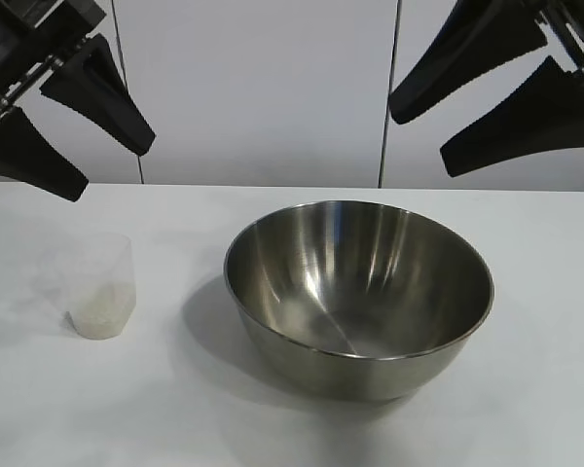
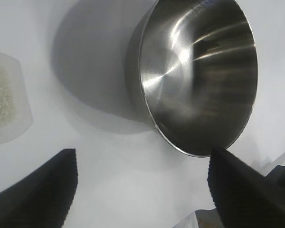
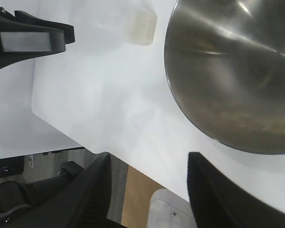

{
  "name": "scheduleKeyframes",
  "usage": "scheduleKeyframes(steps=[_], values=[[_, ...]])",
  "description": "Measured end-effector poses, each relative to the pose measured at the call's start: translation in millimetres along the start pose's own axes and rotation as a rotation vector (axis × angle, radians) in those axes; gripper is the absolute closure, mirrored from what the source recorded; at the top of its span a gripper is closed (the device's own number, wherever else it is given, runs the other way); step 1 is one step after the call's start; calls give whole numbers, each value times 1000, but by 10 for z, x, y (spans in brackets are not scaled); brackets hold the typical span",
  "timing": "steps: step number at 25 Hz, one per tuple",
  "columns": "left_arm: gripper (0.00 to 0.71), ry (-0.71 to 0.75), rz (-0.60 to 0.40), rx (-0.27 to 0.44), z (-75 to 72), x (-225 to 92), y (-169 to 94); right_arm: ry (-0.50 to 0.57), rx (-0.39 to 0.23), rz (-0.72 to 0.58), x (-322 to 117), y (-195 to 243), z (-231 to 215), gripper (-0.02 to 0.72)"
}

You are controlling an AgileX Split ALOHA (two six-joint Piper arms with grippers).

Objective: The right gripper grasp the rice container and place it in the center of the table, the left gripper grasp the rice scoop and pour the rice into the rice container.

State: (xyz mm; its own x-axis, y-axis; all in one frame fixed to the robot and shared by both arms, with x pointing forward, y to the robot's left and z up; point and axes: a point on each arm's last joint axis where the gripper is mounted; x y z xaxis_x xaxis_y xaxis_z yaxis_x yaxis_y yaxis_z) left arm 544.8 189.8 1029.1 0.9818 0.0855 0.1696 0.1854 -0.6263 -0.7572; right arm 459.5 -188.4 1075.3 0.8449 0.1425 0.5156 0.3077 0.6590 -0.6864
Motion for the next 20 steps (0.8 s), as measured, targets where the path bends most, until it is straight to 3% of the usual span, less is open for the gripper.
scheduleKeyframes(steps=[5,7,10,15,17,20], values=[[158,0,0,0,0,0,0,-7,-2,1,-1,0,-2,367],[158,0,0,0,0,0,0,-55,-23,15,-12,-2,-20,367],[158,0,0,0,0,0,0,-151,-113,83,-53,-22,-96,367],[158,0,0,0,0,0,0,-130,-390,224,-121,-5,-404,367],[158,0,-1,0,0,1,0,-92,-452,281,-127,95,-538,367],[158,0,-7,2,1,7,0,-55,-479,335,-122,297,-703,367]])
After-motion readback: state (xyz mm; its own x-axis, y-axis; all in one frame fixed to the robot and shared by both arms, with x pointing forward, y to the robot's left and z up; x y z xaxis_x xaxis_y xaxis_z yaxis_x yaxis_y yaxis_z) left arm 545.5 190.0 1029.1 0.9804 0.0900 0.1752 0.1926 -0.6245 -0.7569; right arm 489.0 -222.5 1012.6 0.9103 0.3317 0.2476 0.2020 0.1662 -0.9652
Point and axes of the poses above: a point on each arm's last joint axis where the gripper is mounted, y pointing out along that axis toward the gripper, z along the wrist's bending axis when the last joint is at zero, x = y × z, and after that the axes turned 15 degrees about -y, right-handed
